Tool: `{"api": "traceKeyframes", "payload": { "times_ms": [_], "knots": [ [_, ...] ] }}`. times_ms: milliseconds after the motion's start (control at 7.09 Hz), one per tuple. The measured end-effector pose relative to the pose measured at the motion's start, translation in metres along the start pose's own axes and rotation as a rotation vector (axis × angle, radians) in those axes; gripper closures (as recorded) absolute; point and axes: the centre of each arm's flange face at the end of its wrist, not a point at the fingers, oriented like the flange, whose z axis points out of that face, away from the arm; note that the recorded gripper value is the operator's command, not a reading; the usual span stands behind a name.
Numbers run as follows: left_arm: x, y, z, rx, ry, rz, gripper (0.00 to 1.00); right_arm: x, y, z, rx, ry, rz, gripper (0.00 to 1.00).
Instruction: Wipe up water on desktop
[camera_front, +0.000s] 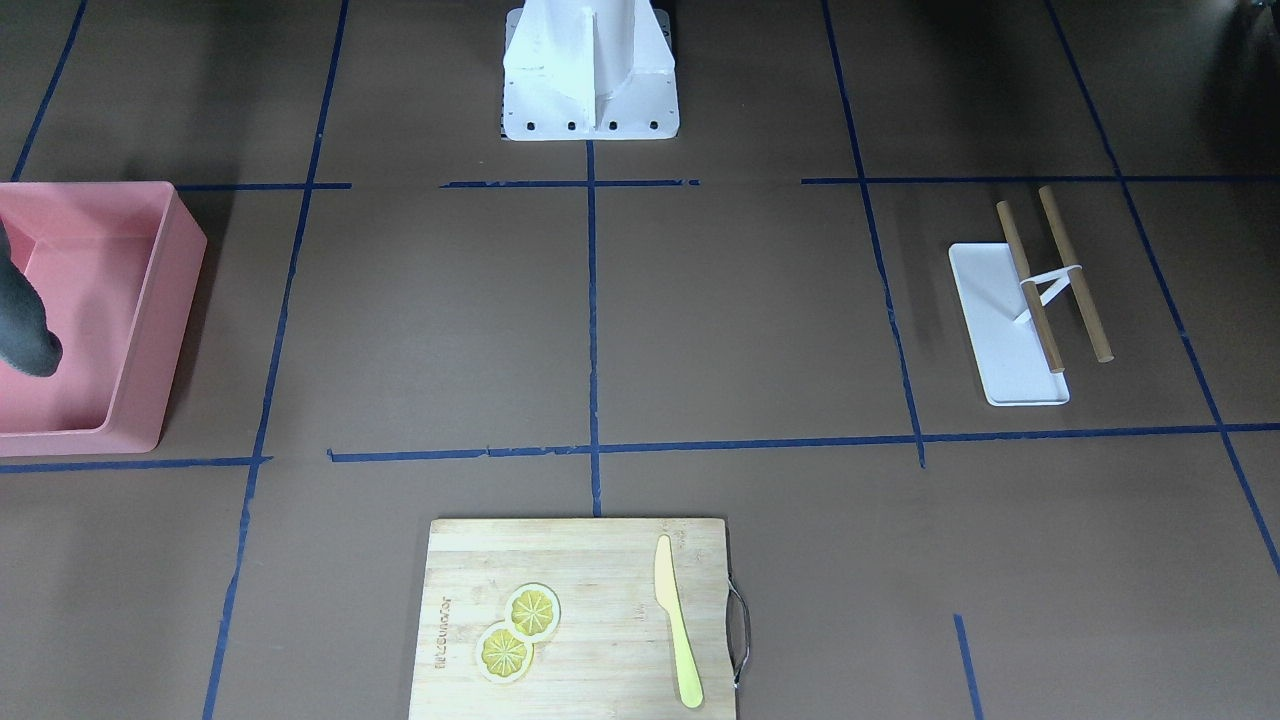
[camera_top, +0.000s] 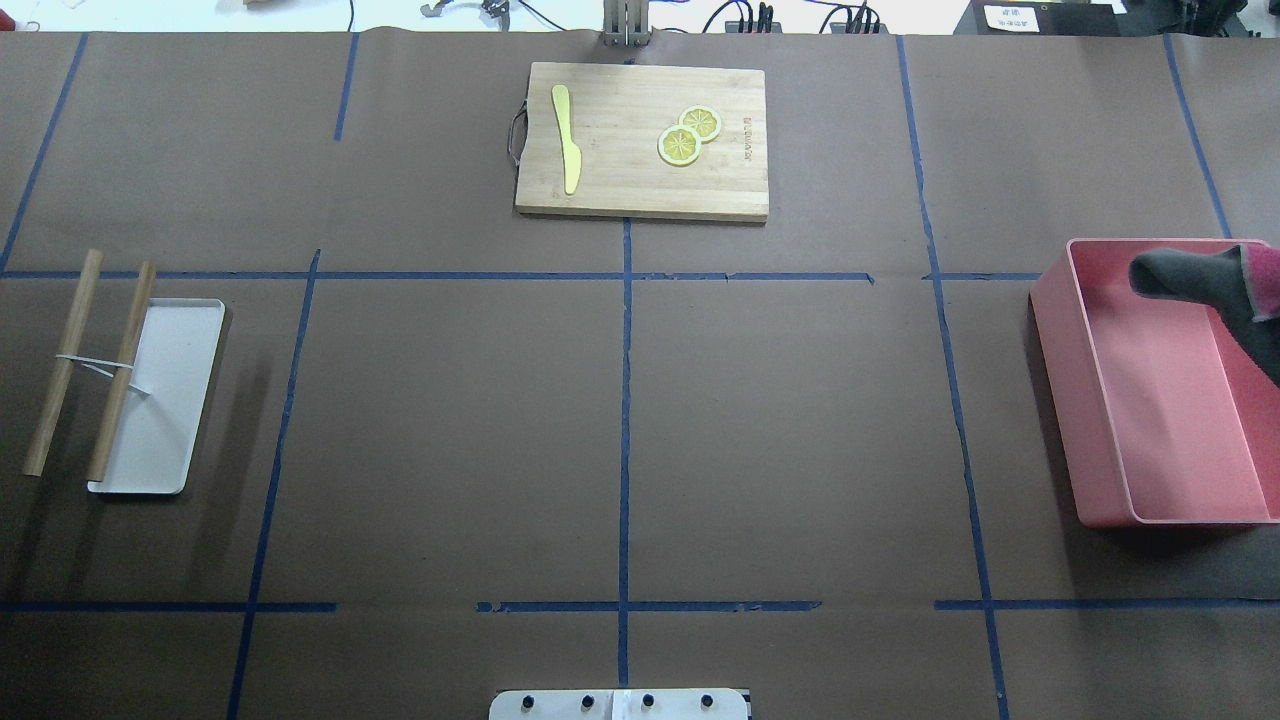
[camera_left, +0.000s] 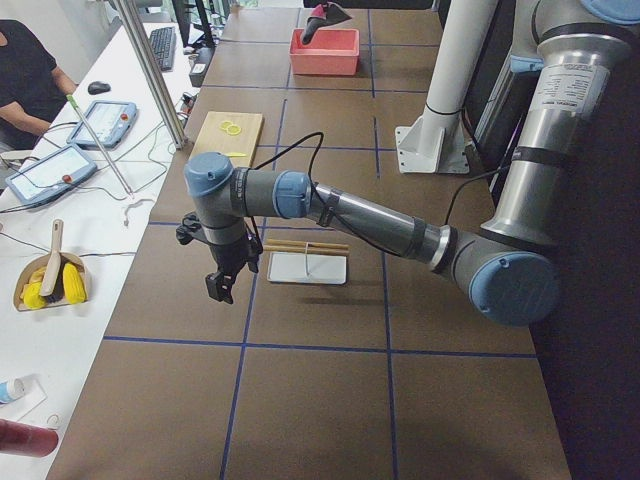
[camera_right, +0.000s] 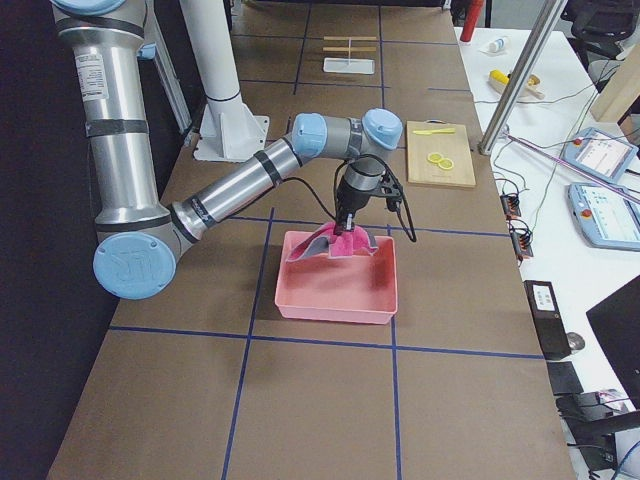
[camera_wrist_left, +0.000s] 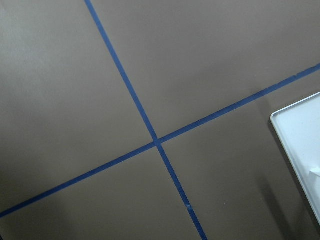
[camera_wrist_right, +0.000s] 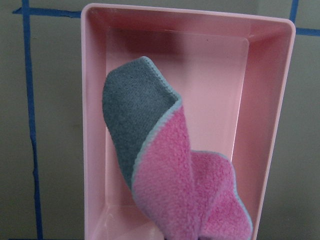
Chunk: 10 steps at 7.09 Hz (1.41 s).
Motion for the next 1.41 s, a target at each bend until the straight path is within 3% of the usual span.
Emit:
{"api": "traceKeyframes", "payload": {
  "times_ms": [282,705,1128,1410],
  "knots": [
    [-0.021,0.019,0.018,-0.032,0.016,-0.043,0.0,0.01,-0.003,-0.005,0.036,-0.004,0.01,0.0],
    [-0.074,0.063,0.041,-0.054,0.075,-0.178,0.0,0.068,-0.014,-0.017,0.143,-0.048,0.052,0.0],
    [-0.085,0.098,0.065,0.005,0.084,-0.17,0.0,0.171,-0.015,0.023,0.247,-0.19,-0.031,0.0],
    [-0.084,0.123,0.083,0.012,0.111,-0.188,0.0,0.209,-0.014,0.044,0.254,-0.215,-0.024,0.0]
  ]
}}
